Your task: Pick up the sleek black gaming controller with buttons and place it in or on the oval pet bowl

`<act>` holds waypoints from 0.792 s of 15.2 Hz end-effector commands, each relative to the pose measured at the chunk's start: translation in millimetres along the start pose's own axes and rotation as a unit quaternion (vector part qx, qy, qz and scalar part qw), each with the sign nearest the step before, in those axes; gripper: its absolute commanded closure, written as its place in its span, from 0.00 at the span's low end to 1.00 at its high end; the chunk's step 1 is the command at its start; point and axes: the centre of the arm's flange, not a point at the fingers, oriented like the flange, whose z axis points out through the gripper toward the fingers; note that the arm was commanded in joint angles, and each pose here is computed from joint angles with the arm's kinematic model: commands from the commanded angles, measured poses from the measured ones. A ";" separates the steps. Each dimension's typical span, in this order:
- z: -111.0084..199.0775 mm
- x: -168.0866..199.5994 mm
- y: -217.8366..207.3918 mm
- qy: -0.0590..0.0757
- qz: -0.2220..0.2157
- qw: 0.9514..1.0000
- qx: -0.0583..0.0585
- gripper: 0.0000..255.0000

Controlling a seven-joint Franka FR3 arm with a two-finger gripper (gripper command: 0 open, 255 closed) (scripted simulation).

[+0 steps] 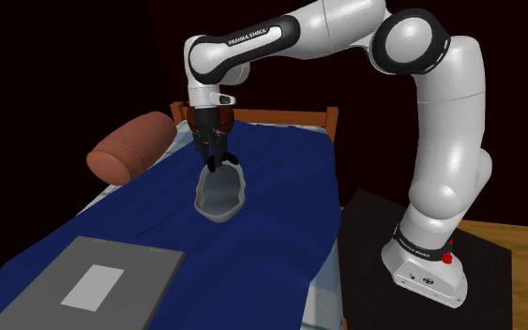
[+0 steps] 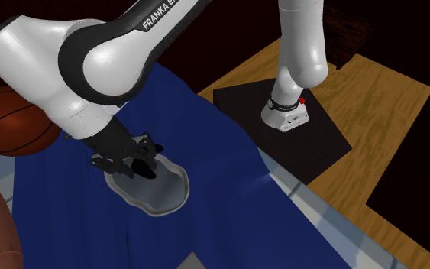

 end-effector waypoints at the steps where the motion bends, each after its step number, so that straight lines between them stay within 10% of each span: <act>1: -11.1 13.3 -28.7 0.001 0.000 1.000 0.000 1.00; 12: 43.4 28.1 -42.3 0.001 0.000 1.000 0.000 1.00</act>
